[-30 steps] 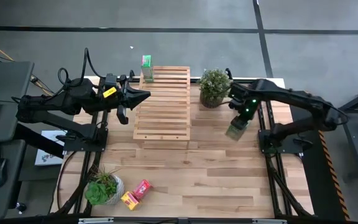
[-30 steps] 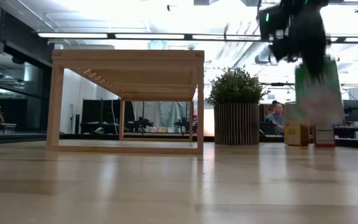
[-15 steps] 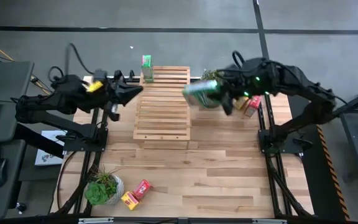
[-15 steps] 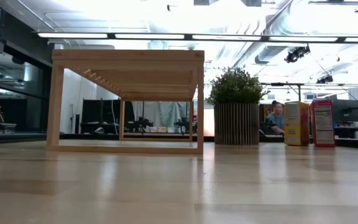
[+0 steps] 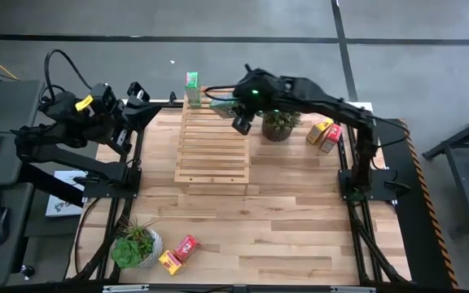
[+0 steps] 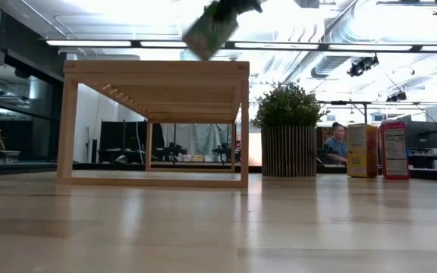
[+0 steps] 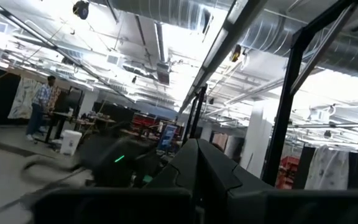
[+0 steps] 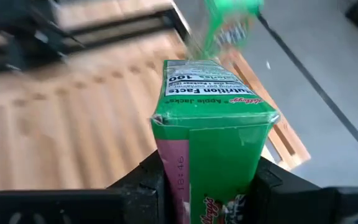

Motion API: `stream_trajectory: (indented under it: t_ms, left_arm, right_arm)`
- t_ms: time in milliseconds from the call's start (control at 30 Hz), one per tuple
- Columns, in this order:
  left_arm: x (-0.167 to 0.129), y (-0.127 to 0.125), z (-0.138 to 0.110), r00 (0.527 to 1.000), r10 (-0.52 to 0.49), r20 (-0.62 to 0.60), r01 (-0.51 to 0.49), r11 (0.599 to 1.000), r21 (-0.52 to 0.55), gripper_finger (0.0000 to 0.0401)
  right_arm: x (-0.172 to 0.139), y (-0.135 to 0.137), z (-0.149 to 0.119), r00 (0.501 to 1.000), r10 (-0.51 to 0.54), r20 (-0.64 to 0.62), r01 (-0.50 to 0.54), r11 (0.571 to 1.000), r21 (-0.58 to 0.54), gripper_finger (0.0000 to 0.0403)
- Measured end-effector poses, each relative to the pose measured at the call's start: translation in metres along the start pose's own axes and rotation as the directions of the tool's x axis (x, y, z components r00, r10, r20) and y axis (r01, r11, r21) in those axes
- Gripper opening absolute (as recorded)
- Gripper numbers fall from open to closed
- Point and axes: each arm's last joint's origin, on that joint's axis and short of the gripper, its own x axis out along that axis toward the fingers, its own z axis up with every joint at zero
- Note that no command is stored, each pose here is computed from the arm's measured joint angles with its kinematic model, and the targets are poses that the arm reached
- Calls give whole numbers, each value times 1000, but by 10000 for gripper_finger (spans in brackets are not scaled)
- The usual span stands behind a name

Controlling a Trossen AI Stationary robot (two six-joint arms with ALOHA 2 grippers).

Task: Stack cereal on shelf
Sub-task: Put the green cereal box on the shelf aligned with the other green cereal box

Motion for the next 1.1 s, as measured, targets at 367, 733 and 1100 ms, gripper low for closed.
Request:
stream_trajectory:
  t_ms: [367,733,1100]
  left_arm:
    - [1,2,-8,997,39,-70,-38,999,14,0]
    - [18,30,-80,760,482,-436,-469,871,147,0]
    - [54,75,-147,552,586,-593,-548,791,271,0]
  right_arm:
    - [50,-24,-8,992,-58,-112,62,998,31,125]
    - [51,-31,-15,983,6,-181,5,998,59,159]
    - [50,-25,-18,976,45,-215,-38,999,38,188]
